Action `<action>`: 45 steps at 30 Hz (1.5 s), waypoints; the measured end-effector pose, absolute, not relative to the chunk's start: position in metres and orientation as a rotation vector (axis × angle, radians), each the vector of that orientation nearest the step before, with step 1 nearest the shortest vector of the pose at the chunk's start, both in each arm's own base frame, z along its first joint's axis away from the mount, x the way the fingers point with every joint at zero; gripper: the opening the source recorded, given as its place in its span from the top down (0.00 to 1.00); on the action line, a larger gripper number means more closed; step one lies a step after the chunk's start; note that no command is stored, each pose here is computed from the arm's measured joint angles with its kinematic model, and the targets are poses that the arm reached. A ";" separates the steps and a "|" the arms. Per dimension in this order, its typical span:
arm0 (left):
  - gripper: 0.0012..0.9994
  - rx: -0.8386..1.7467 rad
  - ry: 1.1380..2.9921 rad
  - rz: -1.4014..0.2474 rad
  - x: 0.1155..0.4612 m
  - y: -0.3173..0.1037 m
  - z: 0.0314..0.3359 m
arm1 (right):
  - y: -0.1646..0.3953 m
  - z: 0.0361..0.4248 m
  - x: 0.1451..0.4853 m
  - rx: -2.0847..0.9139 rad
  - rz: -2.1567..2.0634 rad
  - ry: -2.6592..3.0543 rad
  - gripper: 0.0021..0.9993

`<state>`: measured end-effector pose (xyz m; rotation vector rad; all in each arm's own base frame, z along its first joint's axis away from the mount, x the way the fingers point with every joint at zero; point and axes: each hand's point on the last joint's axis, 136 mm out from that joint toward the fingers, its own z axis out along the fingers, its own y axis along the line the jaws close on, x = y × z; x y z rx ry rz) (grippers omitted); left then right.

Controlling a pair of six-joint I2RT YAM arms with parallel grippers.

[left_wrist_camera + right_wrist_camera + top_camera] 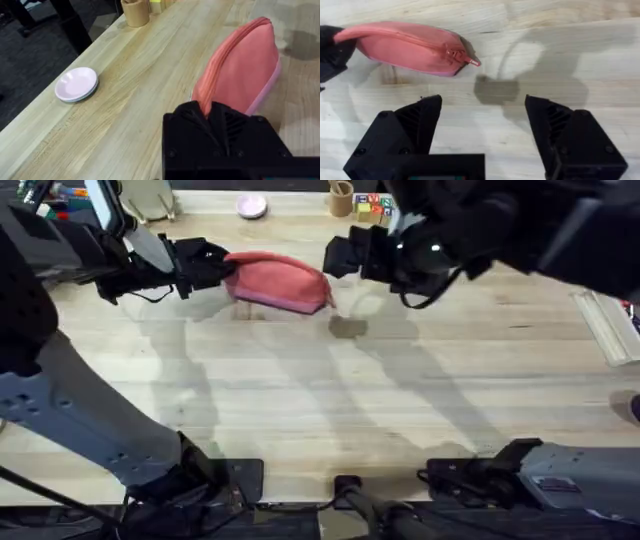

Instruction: Unzip the bag, pick up the pens from the table one at a time and place them inside, then zip the bag closed.

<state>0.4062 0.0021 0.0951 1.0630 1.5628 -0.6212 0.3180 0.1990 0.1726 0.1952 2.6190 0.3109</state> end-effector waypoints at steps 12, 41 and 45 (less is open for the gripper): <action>0.30 1.056 1.562 -0.602 0.407 0.009 0.096 | 0.188 0.183 0.312 0.165 0.270 2.601 0.00; 0.01 0.759 1.988 -0.460 0.344 0.012 0.219 | 0.161 0.249 0.288 -0.098 0.233 2.426 0.00; 0.01 0.603 2.094 -0.405 0.324 0.012 0.238 | 0.146 0.258 0.270 -0.164 0.201 2.422 0.00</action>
